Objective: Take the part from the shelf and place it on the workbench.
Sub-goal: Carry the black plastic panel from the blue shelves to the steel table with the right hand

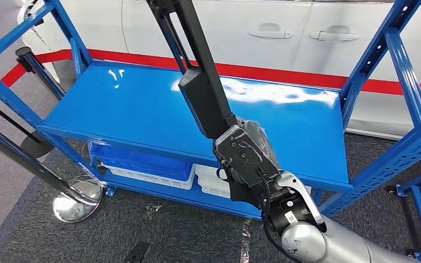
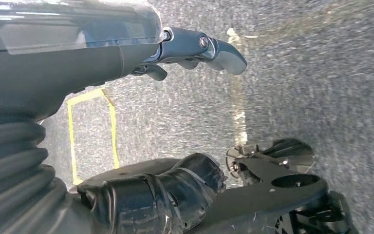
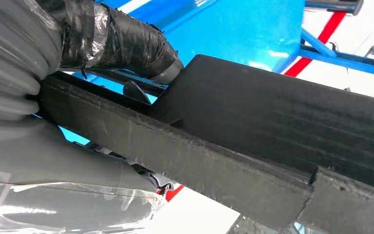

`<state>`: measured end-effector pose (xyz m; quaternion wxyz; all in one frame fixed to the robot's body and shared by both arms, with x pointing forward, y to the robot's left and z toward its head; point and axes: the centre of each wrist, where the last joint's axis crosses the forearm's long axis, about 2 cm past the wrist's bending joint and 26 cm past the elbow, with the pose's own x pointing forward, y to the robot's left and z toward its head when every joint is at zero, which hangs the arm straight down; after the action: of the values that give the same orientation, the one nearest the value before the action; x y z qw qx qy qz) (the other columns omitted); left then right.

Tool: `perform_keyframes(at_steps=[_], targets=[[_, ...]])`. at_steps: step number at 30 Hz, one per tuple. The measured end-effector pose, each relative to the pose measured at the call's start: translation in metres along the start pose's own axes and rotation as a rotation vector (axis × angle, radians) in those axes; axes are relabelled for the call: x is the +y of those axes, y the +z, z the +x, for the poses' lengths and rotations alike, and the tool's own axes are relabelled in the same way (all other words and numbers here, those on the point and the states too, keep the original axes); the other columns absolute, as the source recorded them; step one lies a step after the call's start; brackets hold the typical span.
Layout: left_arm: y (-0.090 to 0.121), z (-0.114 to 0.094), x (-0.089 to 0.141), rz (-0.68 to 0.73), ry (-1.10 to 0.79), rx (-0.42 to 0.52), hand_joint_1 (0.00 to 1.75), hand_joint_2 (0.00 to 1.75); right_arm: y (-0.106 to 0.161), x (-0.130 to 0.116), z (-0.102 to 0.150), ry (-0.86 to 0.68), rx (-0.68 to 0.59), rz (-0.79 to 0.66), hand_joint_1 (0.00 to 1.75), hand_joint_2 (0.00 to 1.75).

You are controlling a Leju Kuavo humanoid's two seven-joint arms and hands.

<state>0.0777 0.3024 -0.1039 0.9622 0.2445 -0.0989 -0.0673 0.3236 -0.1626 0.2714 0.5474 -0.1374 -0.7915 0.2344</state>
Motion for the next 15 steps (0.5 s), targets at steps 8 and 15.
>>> perform_keyframes(at_steps=[8, 15], targets=[[0.000, 0.000, 0.000, 0.000, 0.000, 0.000, 0.00, 1.75, 0.000, -0.001, 0.000, 0.001, -0.002, -0.001, 1.54, 1.75], [0.000, 0.002, -0.001, -0.005, -0.014, -0.008, 0.00, 1.75, -0.001, -0.011, -0.001, 0.011, -0.008, -0.020, 1.54, 1.75]])
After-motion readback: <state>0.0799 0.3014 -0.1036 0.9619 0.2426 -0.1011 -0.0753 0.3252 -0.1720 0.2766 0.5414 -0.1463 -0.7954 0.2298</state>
